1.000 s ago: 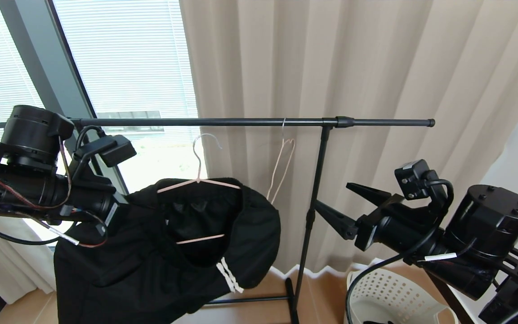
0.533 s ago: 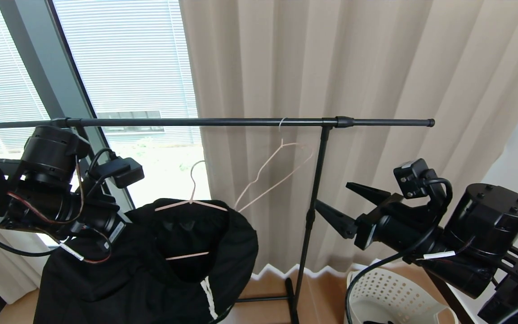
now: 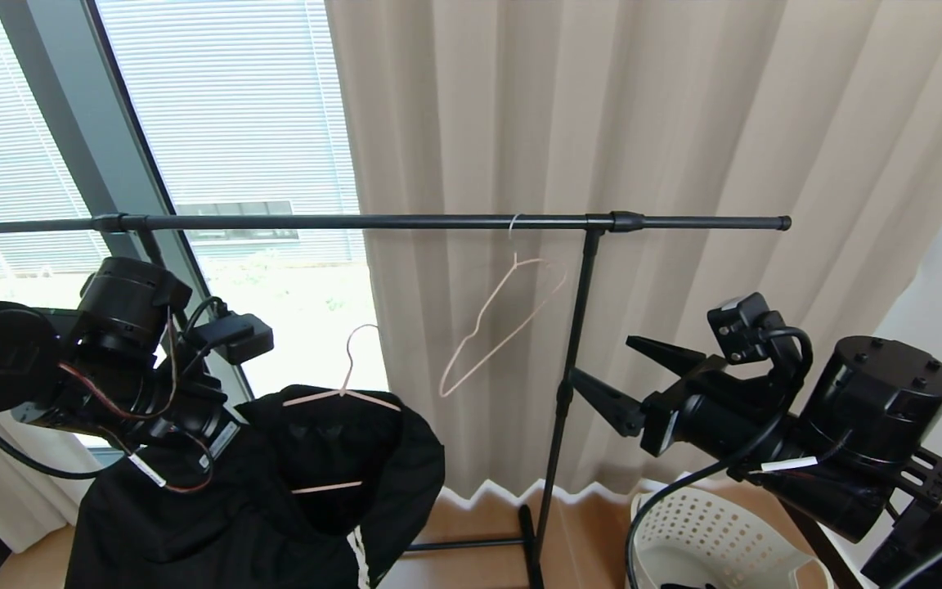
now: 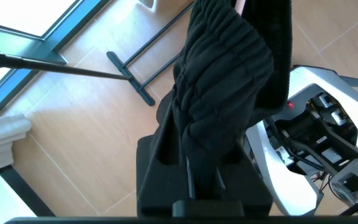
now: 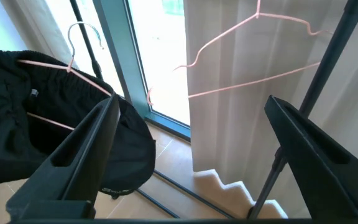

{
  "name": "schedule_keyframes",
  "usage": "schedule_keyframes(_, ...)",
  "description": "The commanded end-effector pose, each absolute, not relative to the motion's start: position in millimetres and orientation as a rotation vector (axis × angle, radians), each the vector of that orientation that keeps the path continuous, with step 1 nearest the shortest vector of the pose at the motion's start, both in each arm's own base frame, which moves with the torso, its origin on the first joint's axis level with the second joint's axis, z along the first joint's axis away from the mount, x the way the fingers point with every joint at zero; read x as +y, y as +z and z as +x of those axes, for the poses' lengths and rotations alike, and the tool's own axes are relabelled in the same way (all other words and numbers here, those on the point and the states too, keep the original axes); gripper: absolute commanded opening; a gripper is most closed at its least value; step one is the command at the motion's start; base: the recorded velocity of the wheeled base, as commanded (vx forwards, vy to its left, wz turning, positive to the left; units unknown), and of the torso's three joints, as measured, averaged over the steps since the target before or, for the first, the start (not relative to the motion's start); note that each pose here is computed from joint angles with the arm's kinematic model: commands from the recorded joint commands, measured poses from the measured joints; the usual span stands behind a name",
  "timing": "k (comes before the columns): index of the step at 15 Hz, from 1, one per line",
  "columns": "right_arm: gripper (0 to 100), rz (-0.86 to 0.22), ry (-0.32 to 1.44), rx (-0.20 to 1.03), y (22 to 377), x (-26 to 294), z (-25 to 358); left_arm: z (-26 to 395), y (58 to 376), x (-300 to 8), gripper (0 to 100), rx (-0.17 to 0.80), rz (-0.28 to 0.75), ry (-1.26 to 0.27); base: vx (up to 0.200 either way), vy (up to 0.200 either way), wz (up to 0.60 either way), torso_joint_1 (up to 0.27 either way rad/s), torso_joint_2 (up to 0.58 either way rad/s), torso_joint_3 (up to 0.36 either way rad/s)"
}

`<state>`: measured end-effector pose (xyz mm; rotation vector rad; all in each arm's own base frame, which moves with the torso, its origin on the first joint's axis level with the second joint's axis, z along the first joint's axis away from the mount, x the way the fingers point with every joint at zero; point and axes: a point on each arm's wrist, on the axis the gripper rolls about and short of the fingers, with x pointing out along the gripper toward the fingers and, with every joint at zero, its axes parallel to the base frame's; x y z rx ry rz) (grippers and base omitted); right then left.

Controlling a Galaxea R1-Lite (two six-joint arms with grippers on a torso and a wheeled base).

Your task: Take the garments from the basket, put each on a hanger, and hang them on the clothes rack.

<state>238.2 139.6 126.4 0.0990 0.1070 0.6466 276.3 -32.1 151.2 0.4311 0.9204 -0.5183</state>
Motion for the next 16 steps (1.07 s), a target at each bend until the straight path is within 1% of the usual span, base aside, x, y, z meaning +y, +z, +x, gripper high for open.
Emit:
schedule_keyframes(1,100,0.098,0.648,0.112,125.2,139.9,238.3,282.8,145.8,-33.4,0,0.926,0.425,-0.496,0.0,0.0,0.0,0.0,0.0,0.0)
schedule_keyframes(2,100,0.098,0.647,0.11,125.6,139.8,238.1,286.6,147.5,-35.5,0,0.896,0.399,-0.473,0.0,0.0,0.0,0.0,0.0,0.0)
schedule_keyframes(3,100,0.098,0.648,0.11,125.6,139.8,238.1,287.3,147.5,-36.0,0,0.893,0.395,-0.47,0.0,0.0,0.0,0.0,0.0,0.0)
schedule_keyframes(4,100,0.098,0.647,0.111,125.1,140.1,238.7,300.5,146.7,-41.9,0,0.847,0.378,-0.402,0.0,0.0,0.0,0.0,0.0,0.0)
schedule_keyframes(6,100,0.099,0.647,0.105,126.9,139.5,237.6,306.0,149.7,-52.7,0,0.804,0.329,-0.371,0.0,0.0,0.0,0.0,0.0,0.0)
schedule_keyframes(7,100,0.099,0.648,0.105,126.7,139.9,238.4,312.9,155.5,-56.6,0,0.761,0.295,-0.349,0.0,0.0,0.0,0.0,0.0,0.0)
schedule_keyframes(9,100,0.099,0.647,0.107,126.1,140.2,238.9,333.0,160.6,-60.6,0,0.707,0.261,-0.328,0.0,0.0,0.0,0.0,0.0,0.0)
schedule_keyframes(12,100,0.101,0.647,0.098,128.9,139.2,237.1,346.1,166.2,-70.7,0,0.674,0.178,-0.315,0.0,0.0,0.0,0.0,0.0,0.0)
schedule_keyframes(13,100,0.1,0.647,0.099,128.5,139.3,237.3,352.3,166.2,-71.3,0,0.652,0.174,-0.31,0.0,0.0,0.0,0.0,0.0,0.0)
schedule_keyframes(15,100,0.101,0.647,0.098,128.9,139.2,237.1,363.6,166.2,-74.7,0,0.6,0.128,-0.296,0.0,0.0,0.0,0.0,0.0,0.0)
schedule_keyframes(16,100,0.101,0.647,0.098,128.9,139.2,237.1,365.1,166.2,-75.6,0,0.594,0.123,-0.298,0.0,0.0,0.0,0.0,0.0,0.0)
